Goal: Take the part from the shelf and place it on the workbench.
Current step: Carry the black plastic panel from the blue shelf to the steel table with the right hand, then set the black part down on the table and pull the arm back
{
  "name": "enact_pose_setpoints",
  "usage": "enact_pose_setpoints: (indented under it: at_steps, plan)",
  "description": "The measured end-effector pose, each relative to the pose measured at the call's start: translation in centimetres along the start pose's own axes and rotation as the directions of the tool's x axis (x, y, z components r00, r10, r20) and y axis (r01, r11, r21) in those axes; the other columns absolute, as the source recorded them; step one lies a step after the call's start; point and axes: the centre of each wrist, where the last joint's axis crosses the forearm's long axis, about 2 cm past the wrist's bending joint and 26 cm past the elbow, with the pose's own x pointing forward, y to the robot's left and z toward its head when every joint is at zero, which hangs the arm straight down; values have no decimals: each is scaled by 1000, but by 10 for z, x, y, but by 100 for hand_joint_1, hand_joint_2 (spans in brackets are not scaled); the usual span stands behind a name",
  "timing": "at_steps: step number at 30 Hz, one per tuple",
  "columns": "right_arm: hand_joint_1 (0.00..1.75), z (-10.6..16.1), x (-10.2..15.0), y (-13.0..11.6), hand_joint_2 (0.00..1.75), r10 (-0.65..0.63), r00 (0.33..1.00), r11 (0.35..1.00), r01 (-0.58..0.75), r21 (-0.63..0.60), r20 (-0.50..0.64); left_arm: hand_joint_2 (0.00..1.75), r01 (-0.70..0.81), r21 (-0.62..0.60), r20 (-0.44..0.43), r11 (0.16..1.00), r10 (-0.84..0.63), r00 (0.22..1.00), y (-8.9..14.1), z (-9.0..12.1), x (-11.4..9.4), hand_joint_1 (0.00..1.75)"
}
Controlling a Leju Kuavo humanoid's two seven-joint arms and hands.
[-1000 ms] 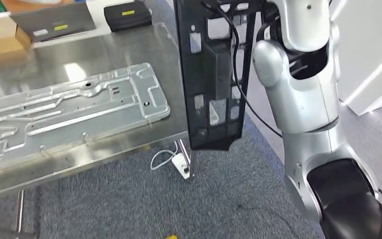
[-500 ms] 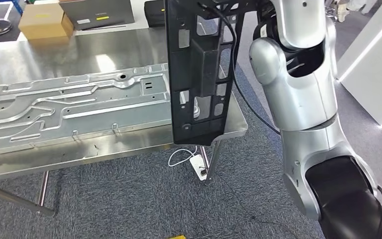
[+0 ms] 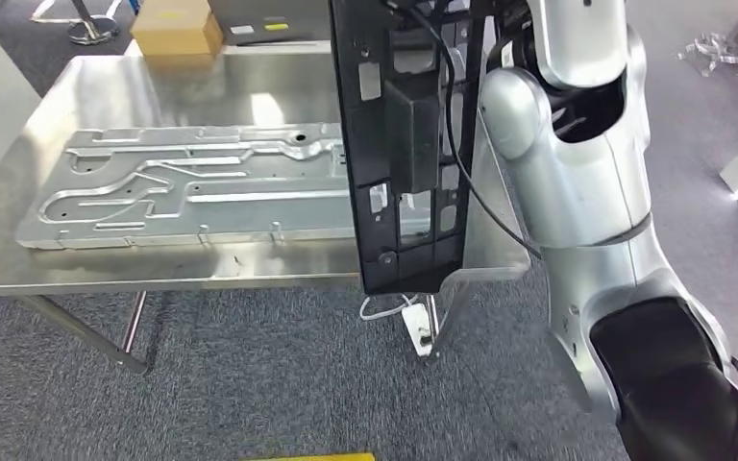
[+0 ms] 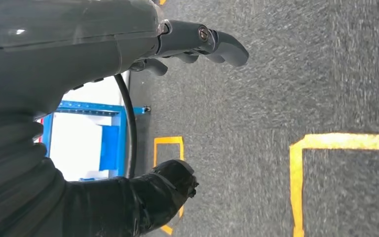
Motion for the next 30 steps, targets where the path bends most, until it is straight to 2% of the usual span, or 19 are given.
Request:
enact_pose_setpoints:
  at_steps: [16,30]
  plan:
    - [175,-3,-13,2,175,35,998,999,-35,13,-52,175,36,-30,-1,999,-36,999,-1,-3,-2,0]
    - [175,-3,-18,9,175,42,997,999,-40,37,-63,175,57,-35,-5,998,-57,998,8,1,-9,0]
